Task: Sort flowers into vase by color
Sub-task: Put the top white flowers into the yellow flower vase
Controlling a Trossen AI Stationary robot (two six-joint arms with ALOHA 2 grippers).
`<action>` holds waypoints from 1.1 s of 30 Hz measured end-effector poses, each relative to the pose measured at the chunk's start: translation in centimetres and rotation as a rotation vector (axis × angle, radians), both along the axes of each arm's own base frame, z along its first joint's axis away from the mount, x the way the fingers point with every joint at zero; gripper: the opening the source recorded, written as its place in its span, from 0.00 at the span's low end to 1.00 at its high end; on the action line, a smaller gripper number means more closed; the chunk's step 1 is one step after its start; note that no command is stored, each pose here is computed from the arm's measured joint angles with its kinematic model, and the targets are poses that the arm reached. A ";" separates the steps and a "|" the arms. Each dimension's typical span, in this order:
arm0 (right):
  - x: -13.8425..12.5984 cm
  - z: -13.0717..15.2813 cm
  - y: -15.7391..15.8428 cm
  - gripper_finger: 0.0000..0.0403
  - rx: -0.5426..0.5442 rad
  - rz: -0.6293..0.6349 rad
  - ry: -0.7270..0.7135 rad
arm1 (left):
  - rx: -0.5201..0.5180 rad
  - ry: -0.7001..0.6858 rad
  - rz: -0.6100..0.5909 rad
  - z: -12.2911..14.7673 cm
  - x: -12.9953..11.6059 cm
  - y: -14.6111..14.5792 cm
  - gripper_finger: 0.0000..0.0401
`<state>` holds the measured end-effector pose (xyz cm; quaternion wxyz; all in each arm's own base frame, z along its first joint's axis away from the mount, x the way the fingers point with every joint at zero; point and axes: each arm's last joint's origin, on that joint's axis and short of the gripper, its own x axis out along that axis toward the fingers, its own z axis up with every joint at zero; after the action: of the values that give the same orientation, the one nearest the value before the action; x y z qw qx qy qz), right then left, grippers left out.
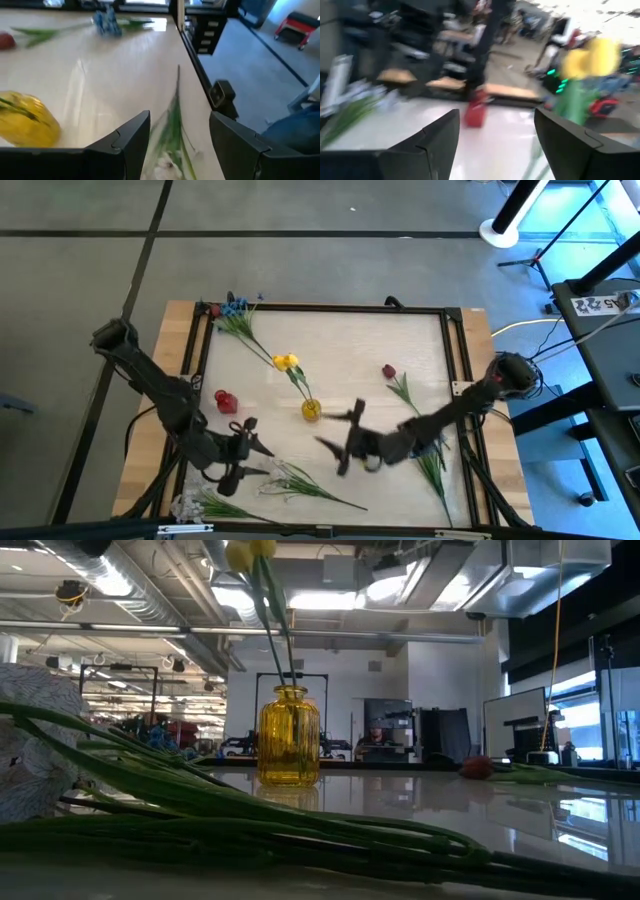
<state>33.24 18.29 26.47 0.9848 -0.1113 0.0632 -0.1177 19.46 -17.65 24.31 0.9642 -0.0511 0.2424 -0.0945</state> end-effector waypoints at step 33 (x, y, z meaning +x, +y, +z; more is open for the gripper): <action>7.7 -16.3 5.6 0.40 0.279 0.206 0.600 | -0.051 0.218 0.050 -6.7 0.0 -5.3 0.50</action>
<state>40.90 23.85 10.18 0.9348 -0.0108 0.3538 0.0301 19.46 -22.97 17.64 0.9326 -0.0918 0.3418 -0.0704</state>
